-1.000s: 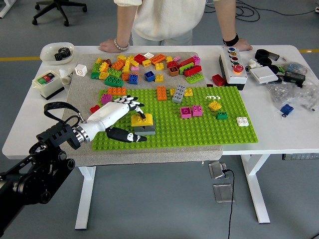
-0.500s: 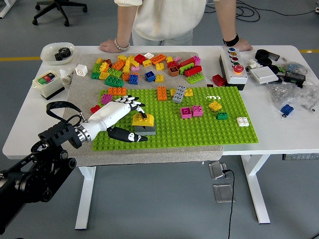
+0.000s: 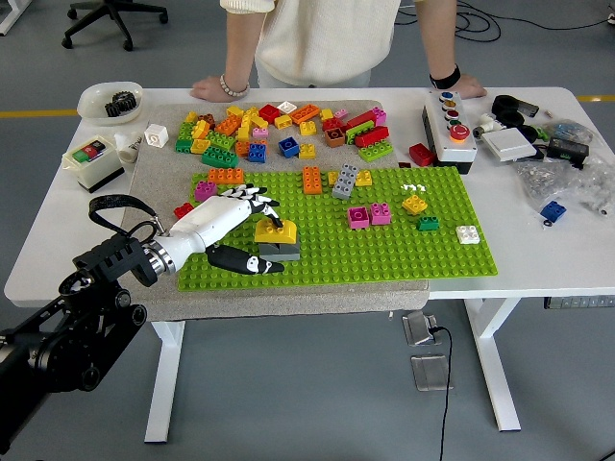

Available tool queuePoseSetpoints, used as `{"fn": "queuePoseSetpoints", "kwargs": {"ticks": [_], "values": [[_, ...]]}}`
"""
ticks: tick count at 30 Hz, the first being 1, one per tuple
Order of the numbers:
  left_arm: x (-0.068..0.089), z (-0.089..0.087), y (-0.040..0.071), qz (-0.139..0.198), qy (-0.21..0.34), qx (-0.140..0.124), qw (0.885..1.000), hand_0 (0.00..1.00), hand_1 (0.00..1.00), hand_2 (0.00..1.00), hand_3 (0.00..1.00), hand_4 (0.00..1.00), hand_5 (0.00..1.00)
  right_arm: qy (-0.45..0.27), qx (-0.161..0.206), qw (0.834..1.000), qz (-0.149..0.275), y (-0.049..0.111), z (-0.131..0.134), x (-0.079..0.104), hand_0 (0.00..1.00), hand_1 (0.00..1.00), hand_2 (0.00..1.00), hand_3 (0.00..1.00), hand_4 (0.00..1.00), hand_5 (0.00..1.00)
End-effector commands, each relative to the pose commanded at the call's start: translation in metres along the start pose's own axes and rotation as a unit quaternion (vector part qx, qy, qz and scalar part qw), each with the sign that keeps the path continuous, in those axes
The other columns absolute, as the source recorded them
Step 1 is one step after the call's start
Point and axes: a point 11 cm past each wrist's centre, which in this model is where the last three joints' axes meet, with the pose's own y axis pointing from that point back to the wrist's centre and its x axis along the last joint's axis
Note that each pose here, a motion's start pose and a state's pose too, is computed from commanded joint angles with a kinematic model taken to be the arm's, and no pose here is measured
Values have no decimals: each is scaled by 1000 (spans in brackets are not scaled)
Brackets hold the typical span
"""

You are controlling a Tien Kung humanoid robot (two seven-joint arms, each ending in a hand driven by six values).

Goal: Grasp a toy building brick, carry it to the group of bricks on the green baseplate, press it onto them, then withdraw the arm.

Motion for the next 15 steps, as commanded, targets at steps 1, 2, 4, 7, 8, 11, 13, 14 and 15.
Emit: {"fn": "queuePoseSetpoints", "kwargs": {"ticks": [1, 2, 4, 7, 8, 11, 13, 14, 15], "values": [[1, 0, 0, 2, 0, 0, 1000, 998, 994, 875, 592, 998, 596, 0, 0, 1000, 0, 0, 0, 0, 742, 633, 674, 617, 824, 521], [1, 1, 0, 2, 0, 0, 1000, 998, 994, 875, 592, 998, 596, 0, 0, 1000, 0, 0, 0, 0, 742, 633, 674, 617, 824, 521], [3, 2, -1, 4, 0, 0, 1000, 998, 992, 874, 592, 998, 596, 0, 0, 1000, 0, 0, 0, 0, 741, 633, 674, 617, 824, 522], [5, 3, -1, 8, 0, -2, 1000, 998, 992, 874, 592, 998, 596, 0, 0, 1000, 0, 0, 0, 0, 741, 633, 674, 617, 824, 522], [6, 3, -1, 9, 1, -2, 1000, 998, 992, 874, 592, 998, 596, -1, 0, 1000, 0, 0, 0, 0, 741, 633, 674, 617, 824, 522], [8, 4, -1, 11, 2, -3, 1000, 998, 992, 874, 592, 998, 595, 0, 0, 1000, 0, 0, 0, 0, 741, 632, 674, 617, 824, 522], [9, 4, -2, 13, 3, -4, 1000, 998, 992, 874, 592, 998, 595, -1, 0, 1000, 0, 0, 0, 0, 741, 632, 674, 617, 824, 522], [9, 4, -2, 13, 3, -4, 1000, 998, 992, 874, 592, 998, 595, -1, 0, 1000, 0, 0, 0, 0, 741, 632, 674, 617, 824, 522], [10, 5, -2, 15, 3, -5, 1000, 998, 992, 874, 592, 998, 595, -1, 0, 1000, 0, 0, 0, 0, 741, 632, 674, 617, 824, 522]]}}
